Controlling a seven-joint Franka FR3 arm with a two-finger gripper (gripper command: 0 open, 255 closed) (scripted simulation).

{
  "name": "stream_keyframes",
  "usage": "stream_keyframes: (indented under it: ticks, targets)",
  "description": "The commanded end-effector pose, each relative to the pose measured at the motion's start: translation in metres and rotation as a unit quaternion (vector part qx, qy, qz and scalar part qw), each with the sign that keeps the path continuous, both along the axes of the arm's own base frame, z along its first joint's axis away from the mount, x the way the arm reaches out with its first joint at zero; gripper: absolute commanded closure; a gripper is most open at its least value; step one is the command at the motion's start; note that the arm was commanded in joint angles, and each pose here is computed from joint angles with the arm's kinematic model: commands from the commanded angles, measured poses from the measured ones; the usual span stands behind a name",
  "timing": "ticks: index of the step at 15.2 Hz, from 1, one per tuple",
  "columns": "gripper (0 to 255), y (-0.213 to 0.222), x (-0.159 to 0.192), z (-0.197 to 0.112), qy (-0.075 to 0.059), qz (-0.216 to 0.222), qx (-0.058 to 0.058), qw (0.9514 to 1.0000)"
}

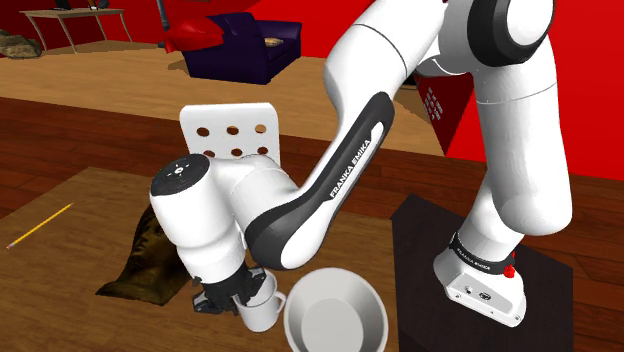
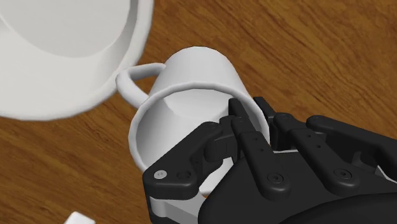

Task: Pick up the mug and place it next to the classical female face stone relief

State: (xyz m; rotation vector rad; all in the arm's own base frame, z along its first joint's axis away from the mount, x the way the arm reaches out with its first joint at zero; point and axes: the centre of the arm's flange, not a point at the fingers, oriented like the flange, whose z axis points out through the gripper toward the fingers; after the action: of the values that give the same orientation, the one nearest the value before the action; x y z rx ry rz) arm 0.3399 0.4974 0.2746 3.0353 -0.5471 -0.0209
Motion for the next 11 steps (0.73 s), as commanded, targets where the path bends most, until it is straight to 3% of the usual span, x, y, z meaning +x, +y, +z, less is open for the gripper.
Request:
stream_keyframes:
  ticks: [1,6,7,11]
  targets:
    - [255,-0.0013,-0.0002,-0.0041,0.001,0.0,-0.002,1.0]
    - [255,-0.0013,-0.0002,-0.0041,0.001,0.0,-0.002,1.0]
    - [0,-0.0014,-0.0002,-0.0039,0.001,0.0,-0.002,1.0]
    - [0,-0.0015,-0.0003,-0.0037,0.001,0.0,-0.002,1.0]
